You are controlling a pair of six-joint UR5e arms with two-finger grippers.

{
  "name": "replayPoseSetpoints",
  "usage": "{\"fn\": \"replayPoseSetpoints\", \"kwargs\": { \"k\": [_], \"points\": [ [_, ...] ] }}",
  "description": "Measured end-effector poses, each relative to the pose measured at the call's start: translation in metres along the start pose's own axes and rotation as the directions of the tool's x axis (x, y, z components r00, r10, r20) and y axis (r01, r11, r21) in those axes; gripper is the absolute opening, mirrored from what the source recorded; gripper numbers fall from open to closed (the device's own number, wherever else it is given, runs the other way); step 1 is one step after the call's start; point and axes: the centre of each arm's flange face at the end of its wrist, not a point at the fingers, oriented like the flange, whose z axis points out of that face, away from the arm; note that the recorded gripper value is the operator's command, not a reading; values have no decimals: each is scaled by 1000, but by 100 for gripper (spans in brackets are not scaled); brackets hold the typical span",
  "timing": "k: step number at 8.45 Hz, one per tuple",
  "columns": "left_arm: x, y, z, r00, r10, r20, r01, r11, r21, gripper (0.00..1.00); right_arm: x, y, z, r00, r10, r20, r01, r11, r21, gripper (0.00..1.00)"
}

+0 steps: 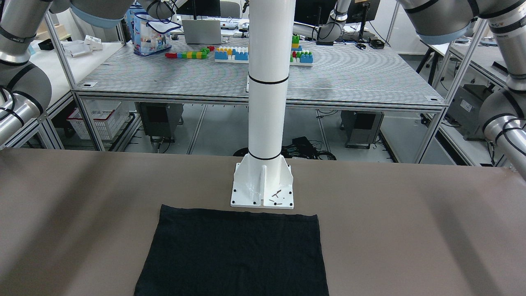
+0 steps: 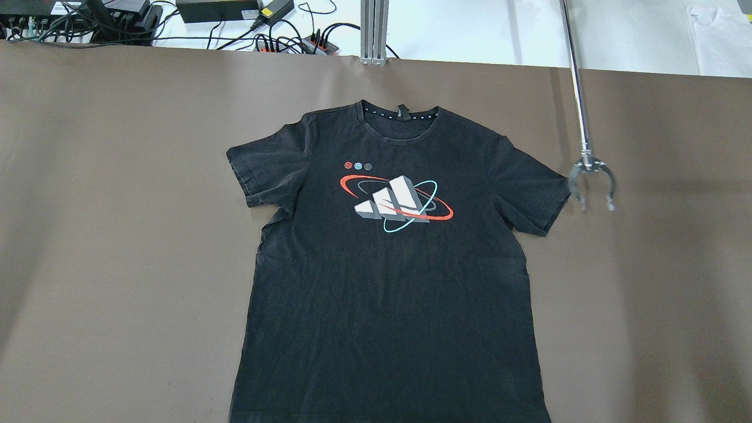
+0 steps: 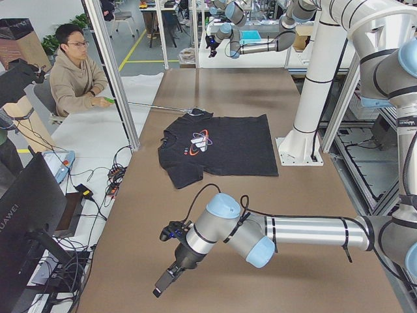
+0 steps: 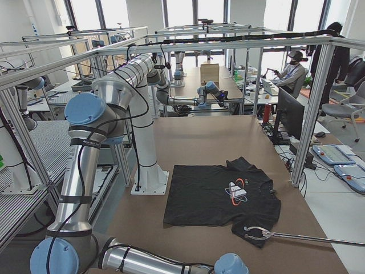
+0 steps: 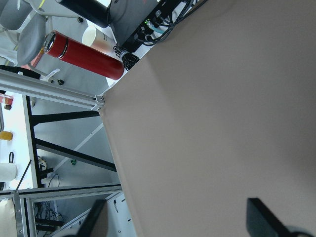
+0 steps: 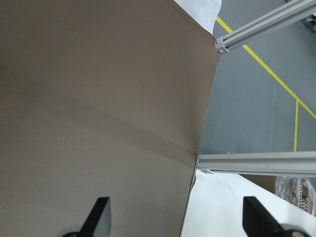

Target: Fold clothes

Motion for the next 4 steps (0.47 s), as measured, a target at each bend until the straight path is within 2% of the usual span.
{"fn": "replayPoseSetpoints", "kwargs": {
  "k": [4],
  "points": [
    [1, 4, 1, 1000, -15, 1, 15, 1000, -4, 100, -1, -1, 0, 1000, 5, 11, -5, 1000, -1, 94]
  ]
}}
